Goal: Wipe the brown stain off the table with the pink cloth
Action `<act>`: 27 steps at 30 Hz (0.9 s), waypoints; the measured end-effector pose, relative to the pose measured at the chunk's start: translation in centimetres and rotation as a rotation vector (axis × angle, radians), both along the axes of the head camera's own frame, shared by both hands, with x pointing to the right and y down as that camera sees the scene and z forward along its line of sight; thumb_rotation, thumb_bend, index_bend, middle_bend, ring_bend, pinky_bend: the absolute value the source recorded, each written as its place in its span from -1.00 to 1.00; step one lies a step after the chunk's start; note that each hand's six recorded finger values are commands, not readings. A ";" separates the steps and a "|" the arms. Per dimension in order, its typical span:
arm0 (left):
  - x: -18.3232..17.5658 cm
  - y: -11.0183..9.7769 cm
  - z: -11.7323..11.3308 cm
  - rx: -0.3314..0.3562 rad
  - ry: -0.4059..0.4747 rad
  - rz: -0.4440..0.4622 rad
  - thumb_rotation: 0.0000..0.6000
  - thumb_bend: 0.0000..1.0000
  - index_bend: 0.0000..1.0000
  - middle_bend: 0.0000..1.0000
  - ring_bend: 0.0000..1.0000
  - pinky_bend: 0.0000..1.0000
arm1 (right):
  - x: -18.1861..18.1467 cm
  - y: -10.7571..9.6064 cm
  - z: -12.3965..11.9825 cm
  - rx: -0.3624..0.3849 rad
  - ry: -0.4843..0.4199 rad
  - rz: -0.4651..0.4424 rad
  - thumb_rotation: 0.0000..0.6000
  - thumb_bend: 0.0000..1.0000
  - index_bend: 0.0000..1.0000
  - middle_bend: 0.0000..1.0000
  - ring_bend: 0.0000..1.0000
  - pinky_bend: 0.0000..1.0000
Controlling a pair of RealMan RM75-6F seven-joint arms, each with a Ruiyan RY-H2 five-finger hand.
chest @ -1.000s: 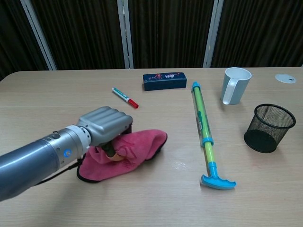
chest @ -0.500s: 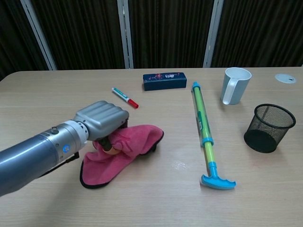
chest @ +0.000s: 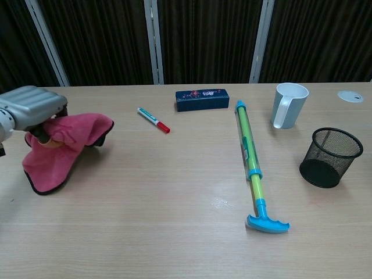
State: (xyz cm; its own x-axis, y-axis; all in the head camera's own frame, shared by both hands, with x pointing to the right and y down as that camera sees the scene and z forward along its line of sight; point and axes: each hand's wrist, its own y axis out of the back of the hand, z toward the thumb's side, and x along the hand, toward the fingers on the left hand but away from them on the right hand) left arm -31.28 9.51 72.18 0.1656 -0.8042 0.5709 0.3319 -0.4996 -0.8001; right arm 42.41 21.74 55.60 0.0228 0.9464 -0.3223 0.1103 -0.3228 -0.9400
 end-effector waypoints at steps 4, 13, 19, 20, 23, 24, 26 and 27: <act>-2.1 -1.4 -1.8 0.044 0.007 -0.045 1.00 -0.18 0.76 0.26 0.13 0.20 | -0.1 0.0 0.1 -0.001 0.003 -0.005 1.00 -1.00 -1.00 -1.00 -1.00 -1.00; -3.9 -4.6 -6.7 0.158 0.088 -0.120 1.00 -0.23 0.63 0.11 0.03 0.15 | -0.3 0.0 0.2 0.000 0.005 -0.005 1.00 -1.00 -1.00 -1.00 -1.00 -1.00; -3.6 -3.9 -6.1 0.088 0.103 -0.126 1.00 -0.91 -0.48 -0.94 -0.92 -0.74 | -0.2 -0.1 0.1 0.006 0.004 -0.006 1.00 -1.00 -1.00 -1.00 -1.00 -1.00; -3.4 -3.7 -5.8 0.066 0.106 -0.126 1.00 -0.97 -0.69 -1.00 -1.00 -0.88 | -0.2 -0.1 0.1 0.006 0.005 -0.006 1.00 -1.00 -1.00 -1.00 -1.00 -1.00; -2.6 -3.1 -5.7 0.034 0.117 -0.113 1.00 -1.00 -0.94 -1.00 -1.00 -1.00 | -0.1 0.0 0.1 0.005 0.007 -0.003 1.00 -1.00 -1.00 -1.00 -1.00 -1.00; -2.4 -3.0 -5.7 0.031 0.119 -0.108 1.00 -1.00 -0.97 -1.00 -1.00 -1.00 | 0.0 0.0 0.1 0.004 0.007 -0.002 1.00 -1.00 -1.00 -1.00 -1.00 -1.00; -2.2 -2.8 -5.8 0.029 0.126 -0.105 1.00 -1.00 -0.98 -1.00 -1.00 -1.00 | 0.0 0.0 0.1 0.004 0.007 0.000 1.00 -1.00 -1.00 -1.00 -1.00 -1.00; -2.1 -2.8 -6.0 0.030 0.132 -0.107 1.00 -1.00 -0.98 -1.00 -1.00 -1.00 | 0.1 0.0 0.1 0.004 0.007 0.001 1.00 -1.00 -1.00 -1.00 -1.00 -1.00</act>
State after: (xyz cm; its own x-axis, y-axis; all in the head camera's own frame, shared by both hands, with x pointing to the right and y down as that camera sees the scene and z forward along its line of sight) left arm -33.39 6.72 66.21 0.1500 -0.8374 0.5255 0.1694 -0.5019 -0.8482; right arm 42.48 21.72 55.65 0.0195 0.9477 -0.3185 0.1038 -0.3188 -0.9421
